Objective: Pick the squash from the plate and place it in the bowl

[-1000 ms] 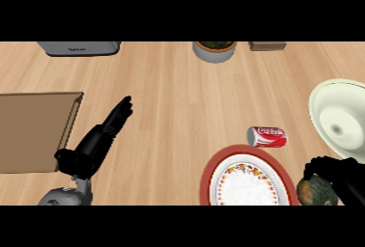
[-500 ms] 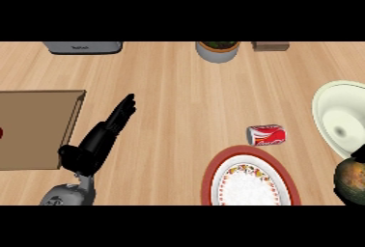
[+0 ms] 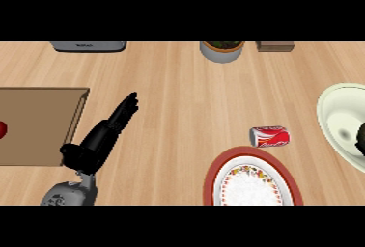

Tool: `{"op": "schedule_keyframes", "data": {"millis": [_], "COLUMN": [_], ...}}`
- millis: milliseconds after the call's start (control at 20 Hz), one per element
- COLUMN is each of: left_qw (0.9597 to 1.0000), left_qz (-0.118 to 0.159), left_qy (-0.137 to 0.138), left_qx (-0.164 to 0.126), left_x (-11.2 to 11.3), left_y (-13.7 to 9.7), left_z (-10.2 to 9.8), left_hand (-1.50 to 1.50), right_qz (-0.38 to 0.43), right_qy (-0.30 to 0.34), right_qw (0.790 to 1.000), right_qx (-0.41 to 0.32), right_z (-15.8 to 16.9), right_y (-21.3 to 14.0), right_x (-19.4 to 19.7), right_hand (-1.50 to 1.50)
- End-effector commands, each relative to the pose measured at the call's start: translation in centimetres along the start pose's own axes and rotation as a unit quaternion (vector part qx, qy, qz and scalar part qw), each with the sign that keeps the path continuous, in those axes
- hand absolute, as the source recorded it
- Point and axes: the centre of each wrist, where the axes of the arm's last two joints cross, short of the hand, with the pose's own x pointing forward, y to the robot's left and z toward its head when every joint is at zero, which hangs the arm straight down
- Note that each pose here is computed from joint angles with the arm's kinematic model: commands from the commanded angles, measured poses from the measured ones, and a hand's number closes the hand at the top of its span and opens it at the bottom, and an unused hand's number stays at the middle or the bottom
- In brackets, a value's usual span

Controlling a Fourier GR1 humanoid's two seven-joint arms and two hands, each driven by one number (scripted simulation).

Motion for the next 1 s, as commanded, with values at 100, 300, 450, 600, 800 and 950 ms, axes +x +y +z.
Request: {"op": "schedule_keyframes", "data": {"millis": [100, 300, 450, 600, 800, 950], "left_qw": [1.0, 0.9998, 1.0, 1.0, 0.9999, 1.0], "left_qz": [0.002, 0.0, 0.0, 0.002, -0.009, 0.007], "left_qy": [-0.004, -0.007, -0.001, -0.001, 0.002, 0.003], "left_qx": [-0.009, -0.019, -0.006, -0.007, -0.008, -0.005], "left_x": [-0.4, -0.1, 0.1, -1.0, 1.4, 0.0], "left_y": [-0.4, -0.1, -0.1, 1.6, -1.2, -1.0], "left_z": [0.3, 0.4, -0.9, -0.3, -1.2, -0.8], "left_hand": [0.0, 0.0, 0.0, 0.0, 0.0, 0.0], "right_qz": [0.051, 0.056, 0.007, -0.05, -0.085, -0.114], "right_qy": [0.022, 0.077, 0.113, 0.083, 0.032, 0.045], "right_qw": [0.998, 0.989, 0.975, 0.975, 0.982, 0.985], "right_qx": [-0.023, 0.11, 0.189, 0.202, 0.165, 0.118], "right_z": [-3.8, -4.4, -3.3, -5.3, -6.9, -6.6], "right_y": [0.9, 2.1, 3.6, 3.8, 6.0, 5.5], "right_x": [-4.9, -6.6, -8.6, -9.1, -8.8, -10.5], "right_hand": [1.5, 1.5, 1.5, -1.5, -1.5, -1.5]}}
